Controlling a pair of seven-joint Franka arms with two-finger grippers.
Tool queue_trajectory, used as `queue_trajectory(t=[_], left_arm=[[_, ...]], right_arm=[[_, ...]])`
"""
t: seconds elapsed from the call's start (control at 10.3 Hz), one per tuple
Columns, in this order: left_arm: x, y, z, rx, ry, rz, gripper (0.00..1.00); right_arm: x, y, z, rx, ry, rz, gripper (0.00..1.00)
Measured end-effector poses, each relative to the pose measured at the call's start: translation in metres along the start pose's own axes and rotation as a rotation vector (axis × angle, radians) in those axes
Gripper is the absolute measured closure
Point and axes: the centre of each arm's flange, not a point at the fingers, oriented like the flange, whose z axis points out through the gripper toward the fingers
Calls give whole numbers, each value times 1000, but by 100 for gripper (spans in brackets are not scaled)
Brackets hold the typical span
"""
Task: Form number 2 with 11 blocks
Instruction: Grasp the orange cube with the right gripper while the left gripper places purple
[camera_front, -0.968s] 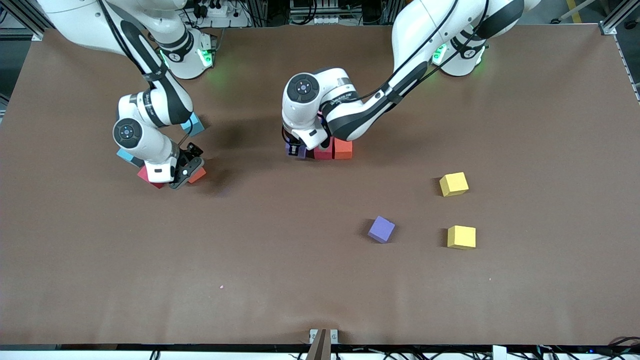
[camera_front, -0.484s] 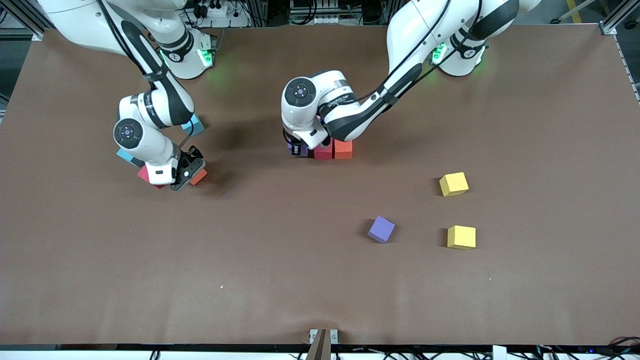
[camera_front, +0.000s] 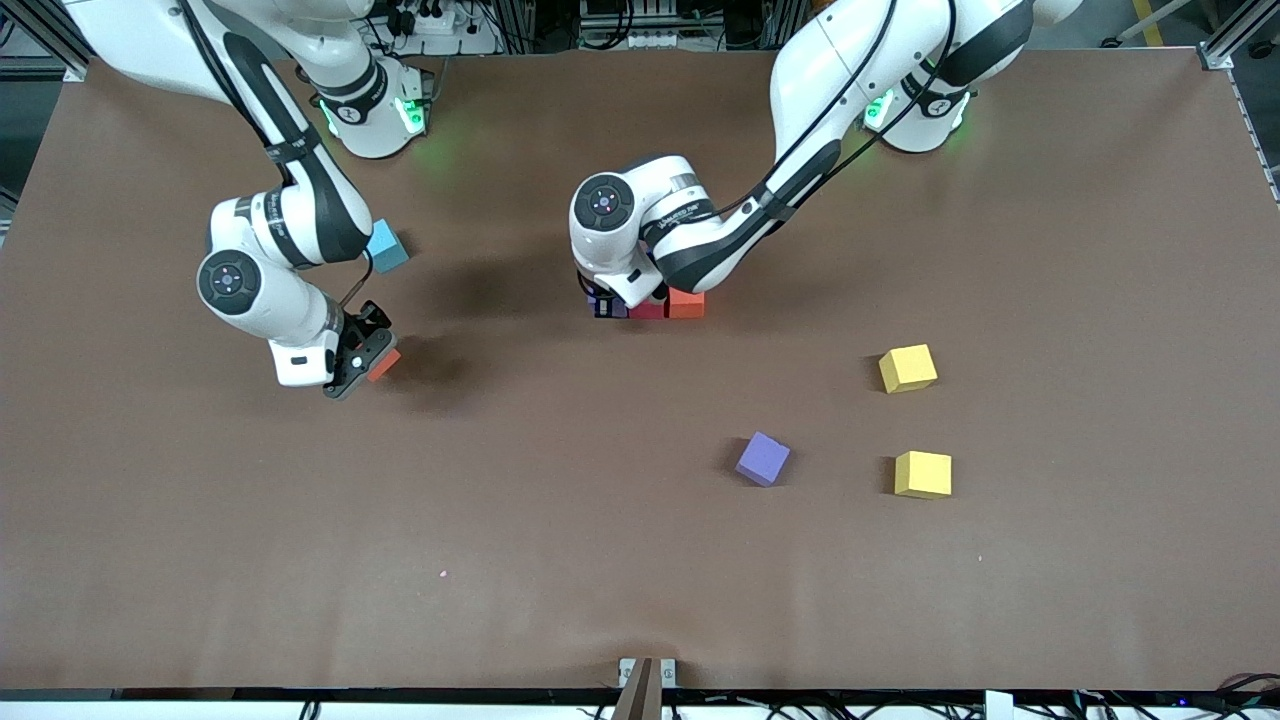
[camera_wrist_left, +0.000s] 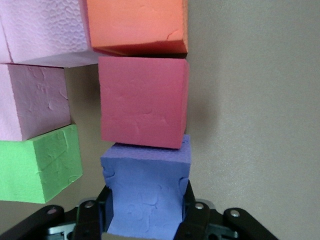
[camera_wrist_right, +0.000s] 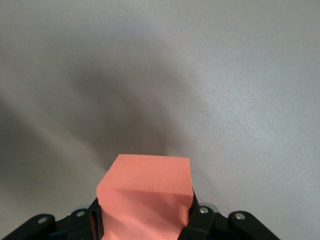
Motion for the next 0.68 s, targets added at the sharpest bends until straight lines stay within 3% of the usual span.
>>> queue_trajectory(t=[0.68], left_arm=[[6,3,6,1,15,-6,46]], right_arm=[[0,1,0,-1,0,2,41]])
